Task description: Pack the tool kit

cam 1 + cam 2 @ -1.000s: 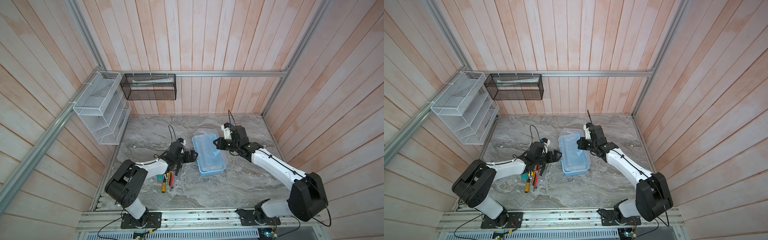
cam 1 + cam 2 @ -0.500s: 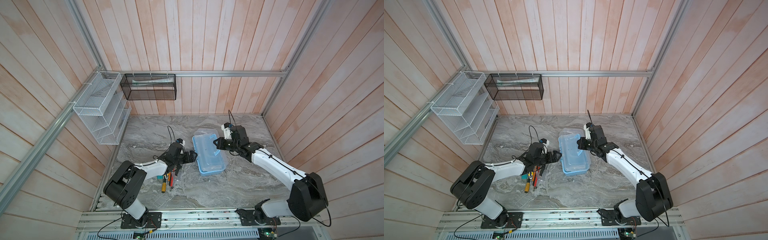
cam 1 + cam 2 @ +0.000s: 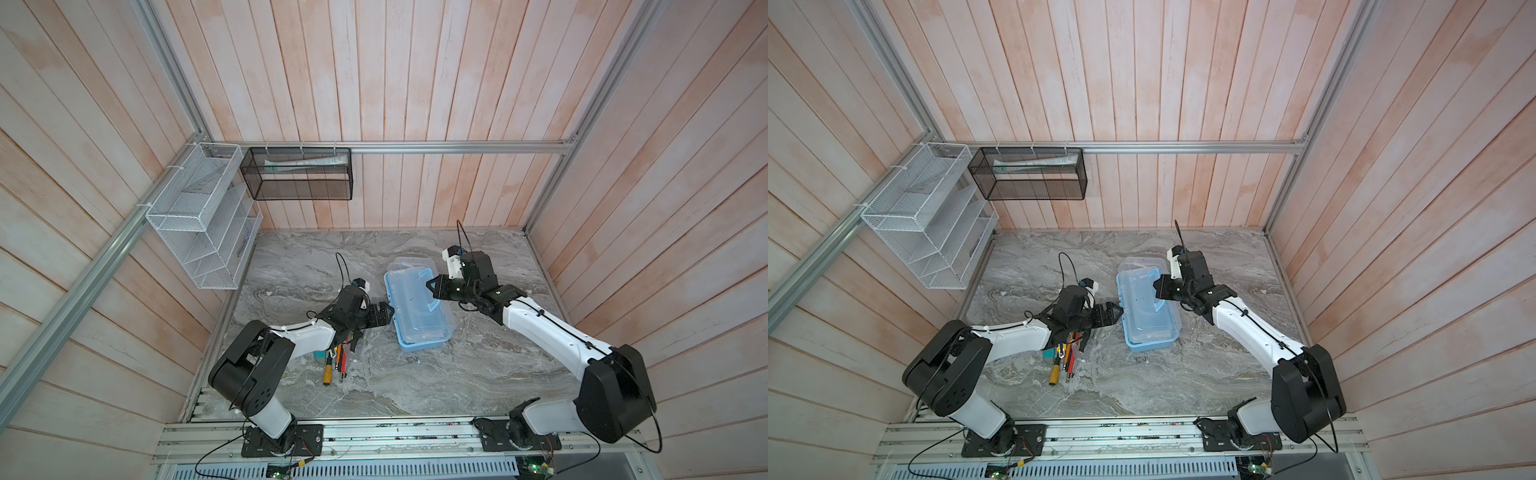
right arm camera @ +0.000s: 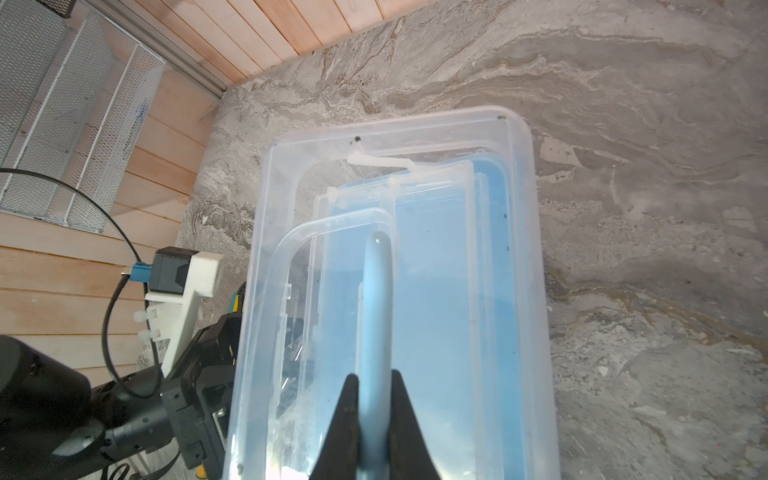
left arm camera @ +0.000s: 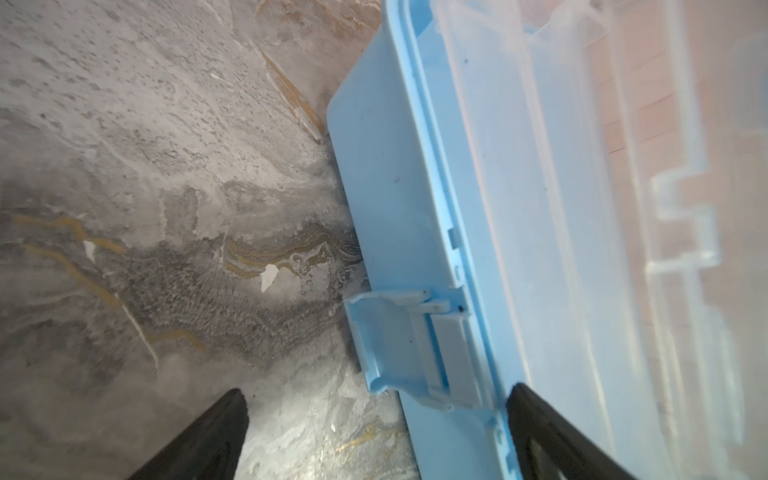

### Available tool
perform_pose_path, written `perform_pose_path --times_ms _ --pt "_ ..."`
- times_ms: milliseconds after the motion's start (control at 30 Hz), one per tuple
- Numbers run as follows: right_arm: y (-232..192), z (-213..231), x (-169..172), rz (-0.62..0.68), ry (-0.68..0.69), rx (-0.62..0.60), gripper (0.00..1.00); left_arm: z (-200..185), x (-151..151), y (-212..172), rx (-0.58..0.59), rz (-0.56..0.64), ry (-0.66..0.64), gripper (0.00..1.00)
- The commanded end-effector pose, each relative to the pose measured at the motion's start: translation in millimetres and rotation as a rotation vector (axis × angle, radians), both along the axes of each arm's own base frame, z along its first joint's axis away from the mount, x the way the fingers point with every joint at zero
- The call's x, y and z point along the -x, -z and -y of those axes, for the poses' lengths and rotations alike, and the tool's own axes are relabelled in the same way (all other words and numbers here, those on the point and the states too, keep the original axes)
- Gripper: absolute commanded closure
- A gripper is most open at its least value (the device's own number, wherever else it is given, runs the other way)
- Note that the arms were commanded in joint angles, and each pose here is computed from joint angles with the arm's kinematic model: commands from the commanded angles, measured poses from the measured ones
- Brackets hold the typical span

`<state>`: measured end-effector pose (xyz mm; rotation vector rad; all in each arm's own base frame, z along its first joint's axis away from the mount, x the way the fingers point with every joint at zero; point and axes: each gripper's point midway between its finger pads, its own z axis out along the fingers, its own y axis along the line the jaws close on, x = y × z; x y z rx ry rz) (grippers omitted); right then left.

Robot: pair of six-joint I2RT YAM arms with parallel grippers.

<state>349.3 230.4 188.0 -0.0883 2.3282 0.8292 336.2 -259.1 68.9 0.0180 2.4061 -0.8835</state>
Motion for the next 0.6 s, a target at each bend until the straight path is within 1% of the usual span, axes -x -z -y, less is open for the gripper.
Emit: perform_pose_path --times_ms 0,133,333,467,567 --pt "-18.3 -4.2 -2.9 0.064 -0.017 -0.041 1.0 6.6 -7.0 -6.1 0.025 0.008 0.011 0.01" --pt "-15.1 -3.9 -2.7 0.058 -0.015 -0.038 1.0 9.4 -5.9 -9.7 0.046 0.023 0.026 0.01" --pt "-15.5 -3.7 -3.4 0.06 -0.016 -0.036 1.0 -0.4 -3.6 11.5 -0.038 -0.031 0.006 0.01" --pt "-20.9 3.4 -6.5 0.069 -0.016 -0.004 1.0 -4.6 -0.9 24.8 -0.073 -0.069 -0.002 0.01" --pt "-22.2 23.0 -10.2 0.071 0.01 0.061 1.0 -6.8 -1.1 28.3 -0.084 -0.071 -0.011 0.01"
